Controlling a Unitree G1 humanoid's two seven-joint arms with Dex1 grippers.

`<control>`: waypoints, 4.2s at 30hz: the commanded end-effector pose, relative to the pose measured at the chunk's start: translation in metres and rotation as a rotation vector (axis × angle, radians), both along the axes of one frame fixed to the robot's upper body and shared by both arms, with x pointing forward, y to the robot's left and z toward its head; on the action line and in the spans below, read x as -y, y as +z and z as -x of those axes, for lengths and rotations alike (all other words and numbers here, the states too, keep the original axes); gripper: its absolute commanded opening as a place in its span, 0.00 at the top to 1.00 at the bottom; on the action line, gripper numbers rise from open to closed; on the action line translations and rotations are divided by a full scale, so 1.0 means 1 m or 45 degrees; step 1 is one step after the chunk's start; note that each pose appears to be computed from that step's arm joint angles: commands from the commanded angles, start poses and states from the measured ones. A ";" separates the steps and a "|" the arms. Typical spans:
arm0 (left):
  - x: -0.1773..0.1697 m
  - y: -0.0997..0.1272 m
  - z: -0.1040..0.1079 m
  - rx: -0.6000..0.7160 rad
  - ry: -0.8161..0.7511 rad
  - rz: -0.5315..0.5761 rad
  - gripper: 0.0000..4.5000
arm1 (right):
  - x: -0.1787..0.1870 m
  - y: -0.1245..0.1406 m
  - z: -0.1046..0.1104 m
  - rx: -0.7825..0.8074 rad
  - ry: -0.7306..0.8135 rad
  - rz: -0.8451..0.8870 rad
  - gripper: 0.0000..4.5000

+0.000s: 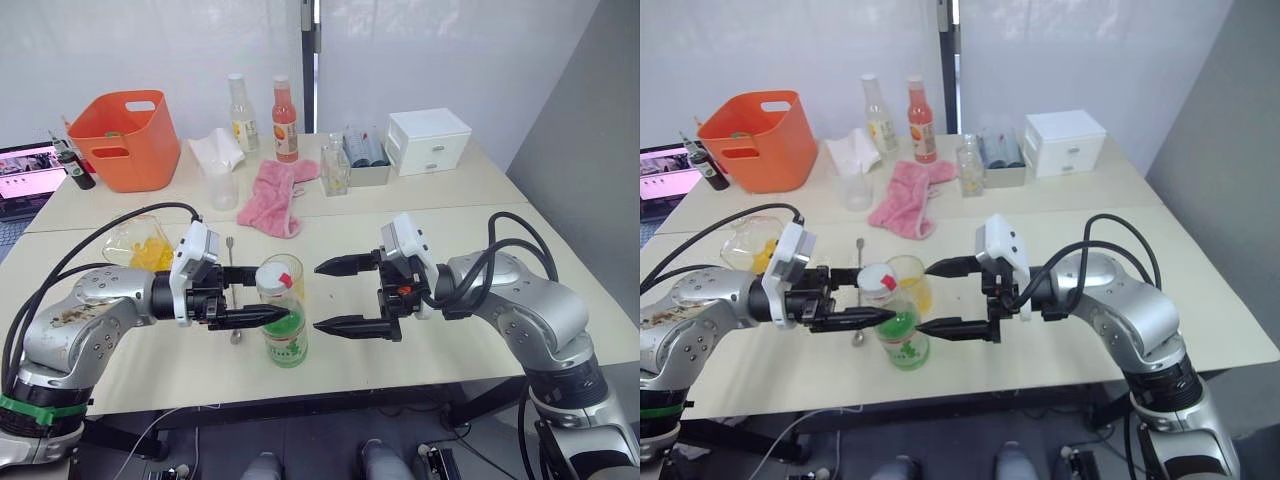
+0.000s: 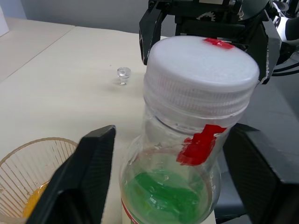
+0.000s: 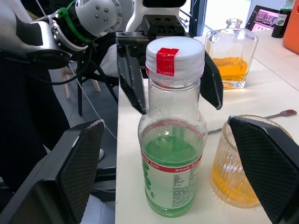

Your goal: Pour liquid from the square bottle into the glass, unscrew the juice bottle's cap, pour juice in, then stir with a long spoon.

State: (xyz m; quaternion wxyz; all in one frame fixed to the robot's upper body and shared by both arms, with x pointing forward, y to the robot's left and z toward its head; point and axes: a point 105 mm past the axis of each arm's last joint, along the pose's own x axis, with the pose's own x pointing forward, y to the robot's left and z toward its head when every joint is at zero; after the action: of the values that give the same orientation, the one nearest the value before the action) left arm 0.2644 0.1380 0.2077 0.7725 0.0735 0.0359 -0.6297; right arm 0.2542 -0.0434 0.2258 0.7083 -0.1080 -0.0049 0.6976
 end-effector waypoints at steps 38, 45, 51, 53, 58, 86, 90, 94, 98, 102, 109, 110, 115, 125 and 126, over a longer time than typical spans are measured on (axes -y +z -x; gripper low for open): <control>0.006 -0.010 -0.002 0.202 -0.041 0.013 0.69 | -0.047 0.033 0.000 0.128 -0.061 -0.062 0.00; 0.007 -0.011 -0.002 0.200 -0.035 0.017 0.69 | -0.049 0.035 -0.002 0.115 -0.054 -0.065 0.35; 0.006 -0.013 -0.001 0.193 -0.029 0.015 0.69 | -0.049 0.035 -0.002 0.105 -0.053 -0.069 0.63; 0.006 -0.014 0.000 0.192 -0.029 0.016 0.69 | -0.049 0.035 -0.001 0.103 -0.043 -0.068 0.63; 0.005 -0.013 0.000 0.196 -0.031 0.012 0.69 | -0.052 0.033 0.007 0.112 0.156 -0.016 0.63; 0.010 -0.016 0.004 0.214 -0.033 0.007 0.69 | -0.040 0.080 -0.017 0.022 0.822 -0.032 0.00; 0.010 -0.016 0.003 0.210 -0.029 0.009 0.69 | -0.022 0.095 -0.002 0.072 0.678 -0.153 0.00; 0.009 -0.016 0.003 0.206 -0.029 0.012 0.69 | -0.020 0.084 0.006 0.120 0.414 -0.140 0.00; 0.007 -0.014 -0.001 0.204 -0.028 0.013 0.69 | -0.020 0.068 0.007 0.122 0.074 -0.131 0.00; 0.007 -0.012 -0.005 0.201 -0.036 0.012 0.69 | -0.019 0.054 -0.002 0.065 -0.228 -0.123 0.00; 0.010 -0.013 -0.007 0.174 -0.094 0.005 0.69 | -0.027 0.038 0.005 -0.006 -0.270 -0.078 0.00; 0.011 -0.013 -0.008 0.174 -0.100 0.006 0.69 | -0.028 0.037 0.006 -0.009 -0.270 -0.076 0.00; 0.015 -0.012 -0.009 0.175 -0.123 0.015 0.69 | -0.034 0.034 0.005 -0.021 -0.280 -0.076 0.00; 0.015 -0.011 -0.010 0.182 -0.119 0.015 0.69 | -0.041 0.030 0.003 -0.023 -0.279 -0.066 0.12; 0.015 -0.011 -0.010 0.182 -0.117 0.014 0.69 | -0.041 0.030 0.004 -0.022 -0.278 -0.071 0.18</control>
State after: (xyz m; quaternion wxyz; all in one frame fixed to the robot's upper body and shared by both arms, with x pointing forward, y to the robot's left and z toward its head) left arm 0.2722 0.1245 0.2010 0.7409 0.1063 -0.0374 -0.6621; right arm 0.2545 -0.0035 0.2477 0.7852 -0.0817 0.0187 0.6136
